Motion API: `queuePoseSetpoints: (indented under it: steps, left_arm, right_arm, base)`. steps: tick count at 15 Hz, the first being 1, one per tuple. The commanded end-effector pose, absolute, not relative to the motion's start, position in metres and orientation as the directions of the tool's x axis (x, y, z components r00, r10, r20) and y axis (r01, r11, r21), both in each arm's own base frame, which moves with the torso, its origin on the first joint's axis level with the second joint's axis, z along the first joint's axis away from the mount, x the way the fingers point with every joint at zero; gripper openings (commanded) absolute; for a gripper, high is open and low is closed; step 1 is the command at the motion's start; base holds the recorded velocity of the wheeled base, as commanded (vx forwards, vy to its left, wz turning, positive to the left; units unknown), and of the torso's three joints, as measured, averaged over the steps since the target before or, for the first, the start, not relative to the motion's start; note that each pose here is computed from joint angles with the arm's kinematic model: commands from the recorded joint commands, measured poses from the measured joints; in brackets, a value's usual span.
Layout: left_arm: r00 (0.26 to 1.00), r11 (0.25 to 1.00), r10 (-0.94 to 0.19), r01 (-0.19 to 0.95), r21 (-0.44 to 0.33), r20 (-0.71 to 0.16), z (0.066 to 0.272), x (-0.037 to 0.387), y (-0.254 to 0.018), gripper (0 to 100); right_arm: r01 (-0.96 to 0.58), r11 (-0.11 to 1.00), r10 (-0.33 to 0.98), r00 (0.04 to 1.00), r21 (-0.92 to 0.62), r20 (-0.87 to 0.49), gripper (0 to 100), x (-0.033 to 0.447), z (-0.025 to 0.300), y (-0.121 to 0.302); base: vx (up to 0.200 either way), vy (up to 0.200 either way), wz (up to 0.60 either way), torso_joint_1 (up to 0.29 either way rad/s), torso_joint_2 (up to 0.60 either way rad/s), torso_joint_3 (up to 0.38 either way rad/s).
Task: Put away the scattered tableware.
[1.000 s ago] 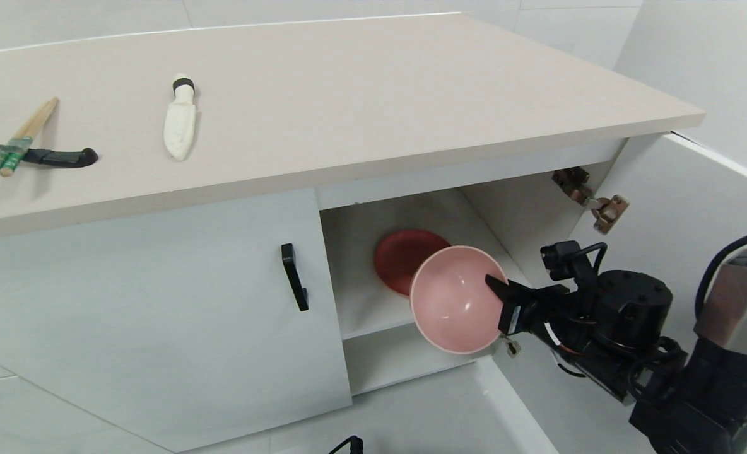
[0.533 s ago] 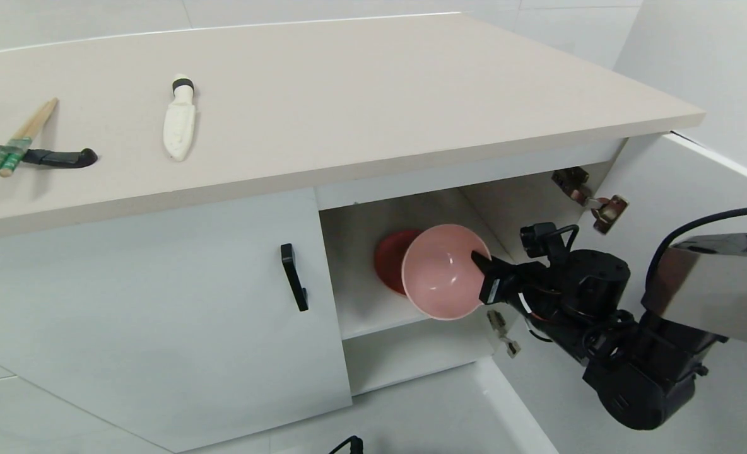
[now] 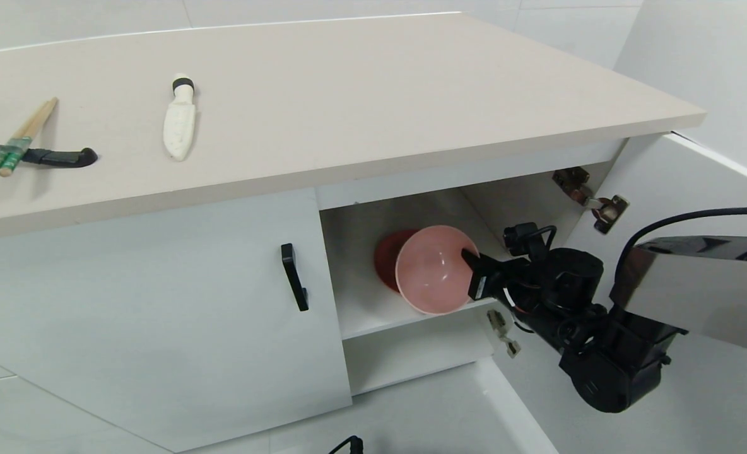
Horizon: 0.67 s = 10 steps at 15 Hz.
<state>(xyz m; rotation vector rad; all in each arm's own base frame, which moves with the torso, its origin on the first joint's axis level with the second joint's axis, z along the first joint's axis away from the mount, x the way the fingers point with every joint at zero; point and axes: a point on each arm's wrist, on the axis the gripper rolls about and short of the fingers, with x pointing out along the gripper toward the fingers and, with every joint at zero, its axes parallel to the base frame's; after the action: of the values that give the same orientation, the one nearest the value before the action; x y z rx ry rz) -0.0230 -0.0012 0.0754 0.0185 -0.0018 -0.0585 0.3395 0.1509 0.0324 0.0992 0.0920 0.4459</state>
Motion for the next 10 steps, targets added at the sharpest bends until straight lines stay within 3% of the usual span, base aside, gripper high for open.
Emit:
queuePoseSetpoints:
  steps: [1,5,10]
  left_arm:
    - [0.998,0.998,-0.058,0.058,0.018,-0.002,0.075,-0.023,-0.001,100]
    - [0.998,0.998,-0.057,0.057,0.017,0.000,0.075,-0.023,-0.001,100]
    - [0.998,0.998,-0.055,0.055,0.011,0.000,0.075,-0.023,-0.001,100]
  right_arm:
    - [-0.425,0.899,0.431,0.901,0.104,-0.051,0,0.350,0.027,0.155]
    - [-0.422,0.901,0.422,0.906,0.100,0.025,0,0.372,0.030,0.162]
    - [-0.419,0.903,0.422,0.907,0.097,-0.009,0,0.369,0.020,0.162]
  base:
    - [0.000,0.000,0.00,0.000,0.00,0.000]
    - [0.000,0.000,0.00,0.000,0.00,0.000]
    - [0.000,0.000,0.00,0.000,0.00,0.000]
